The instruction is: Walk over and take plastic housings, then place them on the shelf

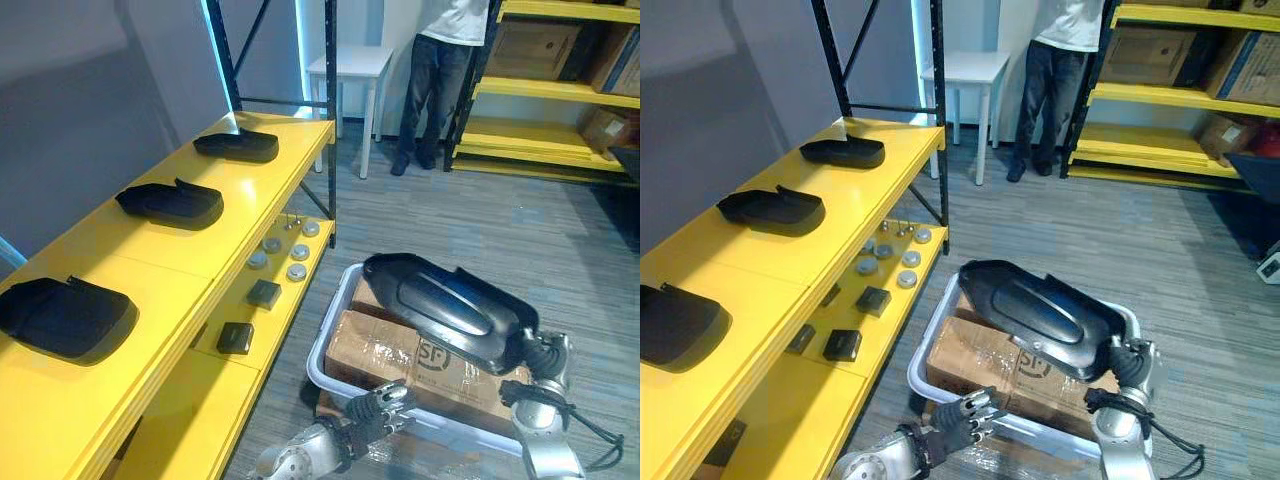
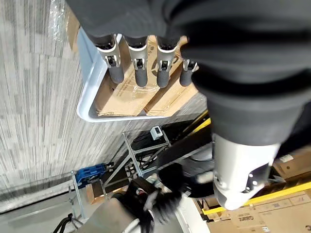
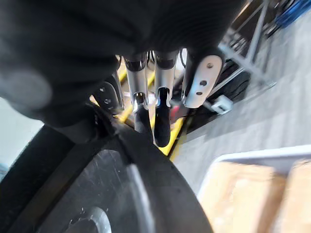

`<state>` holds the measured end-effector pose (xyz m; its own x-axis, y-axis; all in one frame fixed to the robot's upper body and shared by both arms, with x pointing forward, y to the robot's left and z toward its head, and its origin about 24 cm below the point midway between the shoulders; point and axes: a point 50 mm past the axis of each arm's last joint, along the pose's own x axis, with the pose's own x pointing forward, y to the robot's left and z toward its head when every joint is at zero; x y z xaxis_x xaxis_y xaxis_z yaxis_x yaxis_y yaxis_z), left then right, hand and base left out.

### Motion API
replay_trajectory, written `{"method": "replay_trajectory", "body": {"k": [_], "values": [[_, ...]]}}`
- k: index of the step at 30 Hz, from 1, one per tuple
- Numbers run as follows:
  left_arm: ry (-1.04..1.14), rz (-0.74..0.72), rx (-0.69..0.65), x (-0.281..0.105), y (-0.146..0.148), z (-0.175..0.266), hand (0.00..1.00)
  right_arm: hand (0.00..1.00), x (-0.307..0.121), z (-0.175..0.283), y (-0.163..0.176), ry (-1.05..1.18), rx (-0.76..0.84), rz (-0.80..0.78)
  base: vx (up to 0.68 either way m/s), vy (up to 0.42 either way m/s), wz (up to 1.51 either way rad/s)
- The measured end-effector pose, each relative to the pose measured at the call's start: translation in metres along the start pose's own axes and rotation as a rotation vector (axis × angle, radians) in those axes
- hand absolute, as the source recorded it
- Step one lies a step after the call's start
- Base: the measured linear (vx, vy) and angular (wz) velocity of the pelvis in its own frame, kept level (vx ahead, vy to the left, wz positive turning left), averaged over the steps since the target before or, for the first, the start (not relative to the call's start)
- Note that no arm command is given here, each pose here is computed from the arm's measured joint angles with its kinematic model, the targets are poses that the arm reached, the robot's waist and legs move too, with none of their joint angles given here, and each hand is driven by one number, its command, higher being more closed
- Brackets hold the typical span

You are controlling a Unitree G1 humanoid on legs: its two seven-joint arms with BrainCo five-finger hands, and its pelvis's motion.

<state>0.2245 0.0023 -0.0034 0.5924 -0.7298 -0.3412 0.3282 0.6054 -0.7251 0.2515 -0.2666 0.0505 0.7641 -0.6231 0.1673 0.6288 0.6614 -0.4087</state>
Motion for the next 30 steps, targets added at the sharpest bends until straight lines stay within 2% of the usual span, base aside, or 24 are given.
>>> {"method": "replay_trajectory", "body": {"k": [3,8,18,19,23,27,30], "values": [[-0.069,0.015,0.006,0.003,-0.004,0.011,0.00,1.00,-0.008,0.005,0.012,-0.031,0.031,0.045,0.00,0.000,0.00],[-0.238,0.104,-0.021,0.003,-0.004,0.031,0.00,1.00,-0.040,0.002,0.045,-0.015,0.051,0.209,-0.02,-0.035,0.04],[-0.403,0.315,0.043,-0.008,0.003,0.053,0.00,1.00,-0.079,-0.004,0.079,0.015,0.091,0.326,0.00,-0.026,0.18],[-0.413,0.347,0.050,-0.008,0.004,0.053,1.00,1.00,-0.083,-0.005,0.082,0.017,0.086,0.337,-0.01,-0.030,0.09],[-0.531,0.462,0.025,-0.016,0.011,0.062,1.00,1.00,-0.096,0.004,0.093,-0.028,0.115,0.374,-0.01,-0.027,0.08],[-0.582,0.461,0.007,-0.020,0.013,0.068,1.00,1.00,-0.104,0.012,0.098,-0.078,0.176,0.371,0.01,-0.026,0.13],[-0.615,0.452,-0.082,-0.022,0.016,0.071,1.00,1.00,-0.109,0.022,0.100,-0.146,0.235,0.372,-0.04,-0.027,0.19]]}}
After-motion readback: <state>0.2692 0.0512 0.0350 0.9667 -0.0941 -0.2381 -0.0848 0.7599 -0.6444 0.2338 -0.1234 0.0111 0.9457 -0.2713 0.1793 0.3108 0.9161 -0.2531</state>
